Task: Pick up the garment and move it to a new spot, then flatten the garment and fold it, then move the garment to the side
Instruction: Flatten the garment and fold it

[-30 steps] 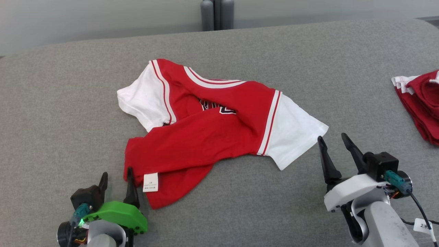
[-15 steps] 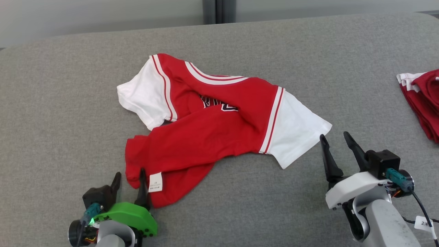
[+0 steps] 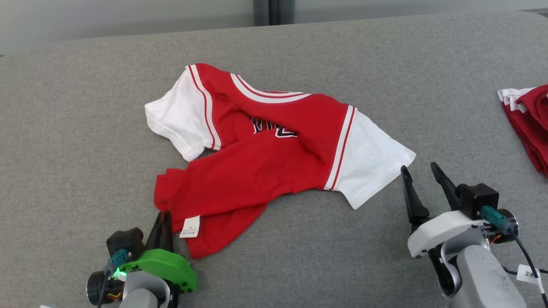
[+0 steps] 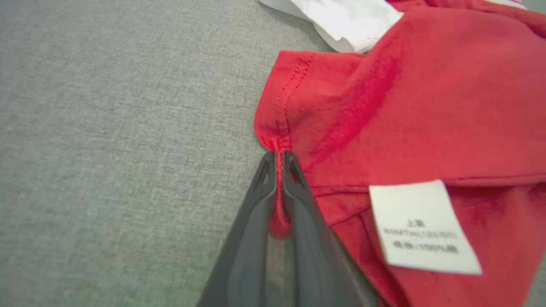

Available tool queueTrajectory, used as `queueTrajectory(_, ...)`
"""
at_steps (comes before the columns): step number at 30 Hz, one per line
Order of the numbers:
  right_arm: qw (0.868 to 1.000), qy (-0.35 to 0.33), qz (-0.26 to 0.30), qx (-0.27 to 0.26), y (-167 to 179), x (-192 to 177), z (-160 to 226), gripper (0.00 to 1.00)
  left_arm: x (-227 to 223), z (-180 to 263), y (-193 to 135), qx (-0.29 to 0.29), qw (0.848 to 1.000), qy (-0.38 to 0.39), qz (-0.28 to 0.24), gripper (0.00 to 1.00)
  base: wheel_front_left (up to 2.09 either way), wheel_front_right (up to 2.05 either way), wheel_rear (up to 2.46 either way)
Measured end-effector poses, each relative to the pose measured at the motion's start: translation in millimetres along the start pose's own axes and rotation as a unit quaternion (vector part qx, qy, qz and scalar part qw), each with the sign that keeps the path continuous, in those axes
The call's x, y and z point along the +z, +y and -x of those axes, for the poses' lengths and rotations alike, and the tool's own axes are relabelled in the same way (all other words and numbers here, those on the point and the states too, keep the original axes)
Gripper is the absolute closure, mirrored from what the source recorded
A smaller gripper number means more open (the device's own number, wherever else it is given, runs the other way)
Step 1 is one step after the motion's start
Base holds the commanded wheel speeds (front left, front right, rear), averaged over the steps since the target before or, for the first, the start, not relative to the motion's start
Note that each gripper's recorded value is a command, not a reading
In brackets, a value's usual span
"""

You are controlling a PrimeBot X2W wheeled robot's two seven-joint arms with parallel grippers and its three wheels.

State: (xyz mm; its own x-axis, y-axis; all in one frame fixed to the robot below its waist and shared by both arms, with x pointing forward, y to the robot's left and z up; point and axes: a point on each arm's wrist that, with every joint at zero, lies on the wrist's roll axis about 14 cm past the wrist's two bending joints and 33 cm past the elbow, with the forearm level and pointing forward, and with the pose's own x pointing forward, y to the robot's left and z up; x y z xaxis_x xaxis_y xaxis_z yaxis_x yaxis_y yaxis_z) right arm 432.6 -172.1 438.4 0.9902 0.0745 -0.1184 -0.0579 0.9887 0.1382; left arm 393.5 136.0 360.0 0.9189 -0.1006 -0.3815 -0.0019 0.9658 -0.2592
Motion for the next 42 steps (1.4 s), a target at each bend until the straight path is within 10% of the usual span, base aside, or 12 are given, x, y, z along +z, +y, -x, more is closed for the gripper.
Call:
queueTrajectory(20, 0.995, 0.093, 0.042, 0.002, -0.1, -47.0, -44.5, 0.03, 6.4, 2.7, 9.3, 0.011, 1.0, -0.014, 0.002, 1.0, 0.0, 0.0, 0.0)
queueTrajectory(22, 0.994, 0.103, 0.047, 0.002, -0.3, -50.9, -48.1, 1.0, 6.2, 3.3, 9.5, 0.01, 1.0, -0.014, 0.002, 1.0, 0.0, 0.0, 0.0)
queueTrajectory(28, 0.996, 0.086, 0.032, 0.005, 5.1, -38.5, -51.1, 1.0, 19.3, 5.0, 0.4, -0.006, 0.999, -0.034, 0.002, 1.0, 0.0, 0.0, 0.0)
queueTrajectory(35, 0.995, -0.089, -0.024, 0.04, 31.4, 75.2, -60.9, 1.0, 106.4, 10.3, -10.5, -0.03, 0.986, -0.166, -0.006, 1.0, 0.0, 0.0, 0.0)
queueTrajectory(42, 0.947, -0.3, -0.063, 0.098, 37.4, 238.1, -33.2, 1.0, 257.4, 39.5, -37.6, -0.095, 0.921, -0.358, -0.123, 1.0, 0.0, 0.0, 0.0)
